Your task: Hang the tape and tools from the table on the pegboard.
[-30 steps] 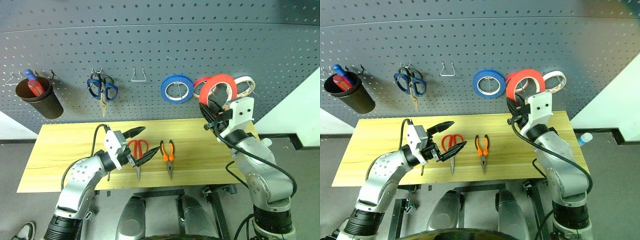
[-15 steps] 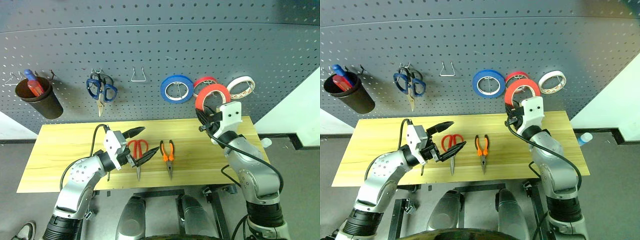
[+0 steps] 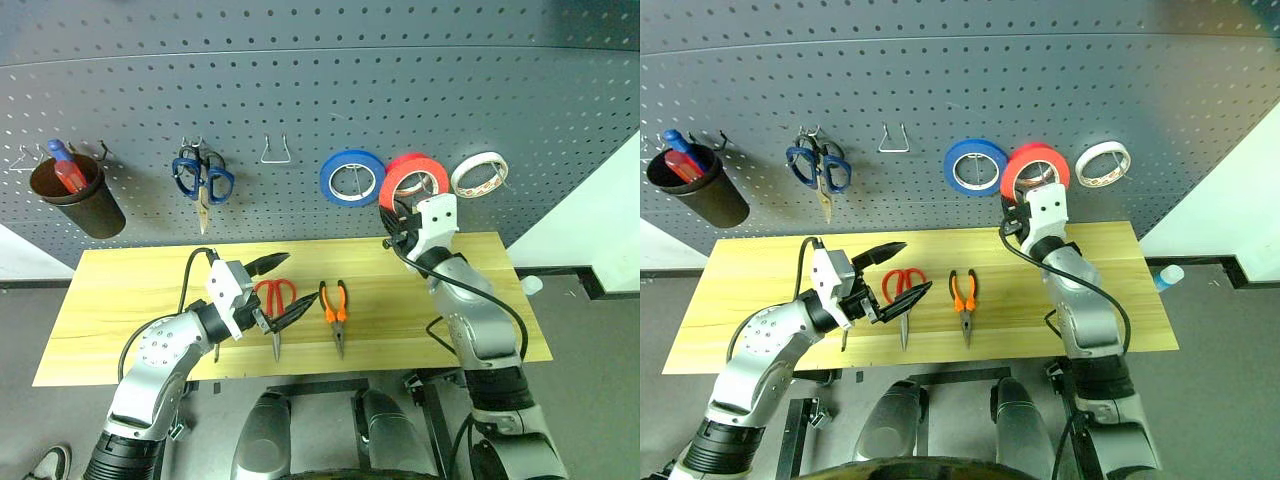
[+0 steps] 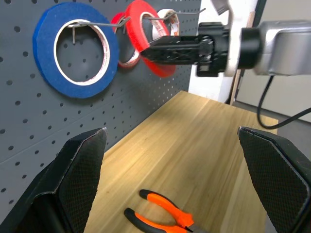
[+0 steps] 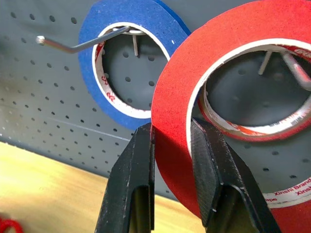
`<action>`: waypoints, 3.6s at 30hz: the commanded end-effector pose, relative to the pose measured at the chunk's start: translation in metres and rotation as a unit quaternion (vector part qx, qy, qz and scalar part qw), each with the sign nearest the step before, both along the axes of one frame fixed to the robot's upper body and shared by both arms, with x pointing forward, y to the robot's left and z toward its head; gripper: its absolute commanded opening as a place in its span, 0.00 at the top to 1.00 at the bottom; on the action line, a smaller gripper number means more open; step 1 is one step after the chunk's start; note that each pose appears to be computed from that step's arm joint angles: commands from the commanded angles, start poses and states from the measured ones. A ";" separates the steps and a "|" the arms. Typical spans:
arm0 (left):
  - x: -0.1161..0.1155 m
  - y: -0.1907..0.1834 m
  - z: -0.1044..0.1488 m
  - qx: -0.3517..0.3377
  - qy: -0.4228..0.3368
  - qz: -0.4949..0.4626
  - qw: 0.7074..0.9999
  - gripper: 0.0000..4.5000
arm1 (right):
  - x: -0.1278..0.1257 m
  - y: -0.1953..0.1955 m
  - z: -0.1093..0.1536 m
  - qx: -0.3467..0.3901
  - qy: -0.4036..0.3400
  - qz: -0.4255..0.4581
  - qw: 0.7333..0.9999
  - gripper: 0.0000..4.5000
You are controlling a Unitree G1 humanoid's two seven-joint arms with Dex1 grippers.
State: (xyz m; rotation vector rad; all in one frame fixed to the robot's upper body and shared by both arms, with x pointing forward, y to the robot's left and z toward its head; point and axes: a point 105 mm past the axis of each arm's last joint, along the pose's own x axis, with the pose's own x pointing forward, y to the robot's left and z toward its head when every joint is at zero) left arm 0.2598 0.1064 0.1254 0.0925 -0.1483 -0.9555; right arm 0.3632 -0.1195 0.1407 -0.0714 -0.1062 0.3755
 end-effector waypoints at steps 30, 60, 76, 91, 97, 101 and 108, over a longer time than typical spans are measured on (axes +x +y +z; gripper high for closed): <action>-0.001 0.000 0.012 0.000 -0.026 0.015 1.000 0.00 | 0.007 0.000 -0.028 -0.028 0.030 -0.009 0.999 0.05; -0.034 0.053 -0.048 0.076 0.154 0.111 0.979 0.00 | -0.112 0.071 -0.079 -0.083 0.261 0.019 0.962 0.00; -0.049 0.053 -0.049 0.078 0.178 0.121 0.973 0.00 | -0.093 0.136 -0.072 -0.057 0.294 0.050 0.953 0.00; -0.055 0.053 -0.049 0.088 0.189 0.117 0.971 0.00 | -0.092 0.144 -0.090 -0.058 0.354 0.016 0.933 0.00; -0.057 0.050 -0.049 0.087 0.192 0.116 0.971 0.00 | -0.084 0.151 -0.088 -0.063 0.349 0.015 0.935 0.00; -0.058 0.049 -0.049 0.087 0.193 0.116 0.970 0.00 | -0.079 0.153 -0.085 -0.068 0.343 0.014 0.937 0.00; -0.061 0.049 -0.049 0.087 0.196 0.119 0.969 0.00 | -0.075 0.155 -0.086 -0.073 0.343 0.012 0.937 0.00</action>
